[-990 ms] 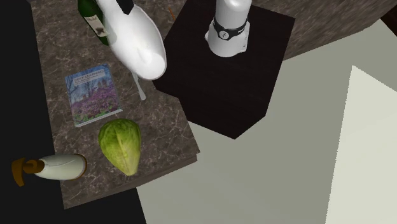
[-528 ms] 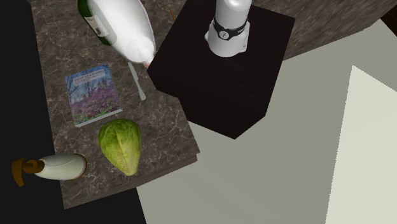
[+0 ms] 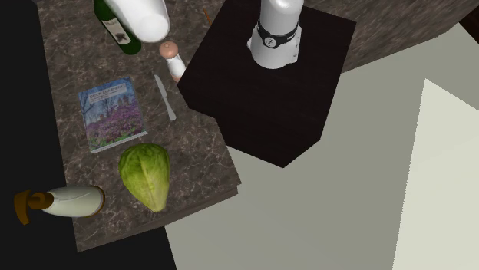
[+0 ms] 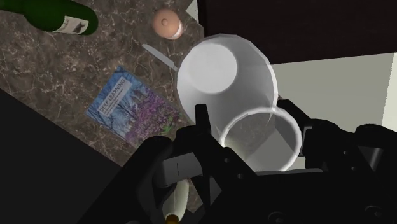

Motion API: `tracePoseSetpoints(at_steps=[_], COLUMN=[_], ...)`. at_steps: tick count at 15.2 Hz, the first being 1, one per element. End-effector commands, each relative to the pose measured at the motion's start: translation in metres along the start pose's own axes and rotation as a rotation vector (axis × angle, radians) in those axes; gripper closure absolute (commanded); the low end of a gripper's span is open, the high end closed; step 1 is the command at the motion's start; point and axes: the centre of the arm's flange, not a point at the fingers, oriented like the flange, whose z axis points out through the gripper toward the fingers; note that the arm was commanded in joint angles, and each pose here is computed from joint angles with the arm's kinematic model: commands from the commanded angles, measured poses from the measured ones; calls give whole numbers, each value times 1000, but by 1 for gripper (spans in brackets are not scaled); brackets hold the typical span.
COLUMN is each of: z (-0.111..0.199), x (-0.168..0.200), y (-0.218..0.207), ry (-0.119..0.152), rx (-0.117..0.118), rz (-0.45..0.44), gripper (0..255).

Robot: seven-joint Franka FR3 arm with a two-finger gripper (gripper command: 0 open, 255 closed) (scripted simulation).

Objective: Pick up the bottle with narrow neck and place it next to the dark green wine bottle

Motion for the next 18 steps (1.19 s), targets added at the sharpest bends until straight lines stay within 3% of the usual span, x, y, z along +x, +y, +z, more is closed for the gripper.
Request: tracePoseSetpoints(at_steps=[1, 18], z=[2, 18], x=[-15, -144], y=[22, 205], ry=[-1, -1], rx=[0, 0], rz=[-1, -1], gripper=[255, 255])
